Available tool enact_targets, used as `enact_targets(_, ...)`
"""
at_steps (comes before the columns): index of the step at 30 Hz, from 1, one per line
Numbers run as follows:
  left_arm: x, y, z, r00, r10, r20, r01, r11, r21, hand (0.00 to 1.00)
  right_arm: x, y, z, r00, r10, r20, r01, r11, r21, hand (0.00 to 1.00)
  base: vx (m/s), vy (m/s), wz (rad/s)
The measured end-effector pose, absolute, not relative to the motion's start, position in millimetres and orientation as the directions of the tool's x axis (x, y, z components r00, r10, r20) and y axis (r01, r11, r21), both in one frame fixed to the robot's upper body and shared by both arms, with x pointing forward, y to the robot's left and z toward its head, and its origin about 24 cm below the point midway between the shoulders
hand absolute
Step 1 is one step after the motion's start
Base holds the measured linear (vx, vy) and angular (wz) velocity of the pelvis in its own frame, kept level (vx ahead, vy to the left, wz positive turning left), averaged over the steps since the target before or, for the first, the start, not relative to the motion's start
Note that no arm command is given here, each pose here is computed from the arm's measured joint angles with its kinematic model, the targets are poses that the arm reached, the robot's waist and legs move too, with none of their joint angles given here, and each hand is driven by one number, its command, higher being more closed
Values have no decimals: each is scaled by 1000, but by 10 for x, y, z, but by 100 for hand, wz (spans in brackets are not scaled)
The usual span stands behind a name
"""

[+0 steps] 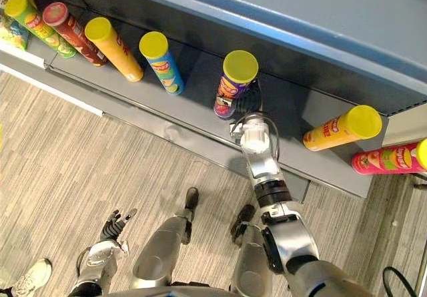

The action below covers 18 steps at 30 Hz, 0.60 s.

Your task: Put the gum and the chips on the shelf.

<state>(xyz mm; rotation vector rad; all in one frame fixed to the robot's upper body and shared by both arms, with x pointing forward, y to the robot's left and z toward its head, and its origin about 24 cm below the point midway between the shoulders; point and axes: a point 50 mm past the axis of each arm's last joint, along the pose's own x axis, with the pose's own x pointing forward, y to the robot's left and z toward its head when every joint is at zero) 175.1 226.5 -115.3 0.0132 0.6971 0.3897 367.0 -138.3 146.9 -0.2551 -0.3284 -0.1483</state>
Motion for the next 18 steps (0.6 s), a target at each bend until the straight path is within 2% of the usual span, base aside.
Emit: enact_targets(18,1818,2217,-1130,715,334,-614,-336,935,117,0,3701,-1605,1454,914,-242,326,317,927,-199,100,-33,-53,2)
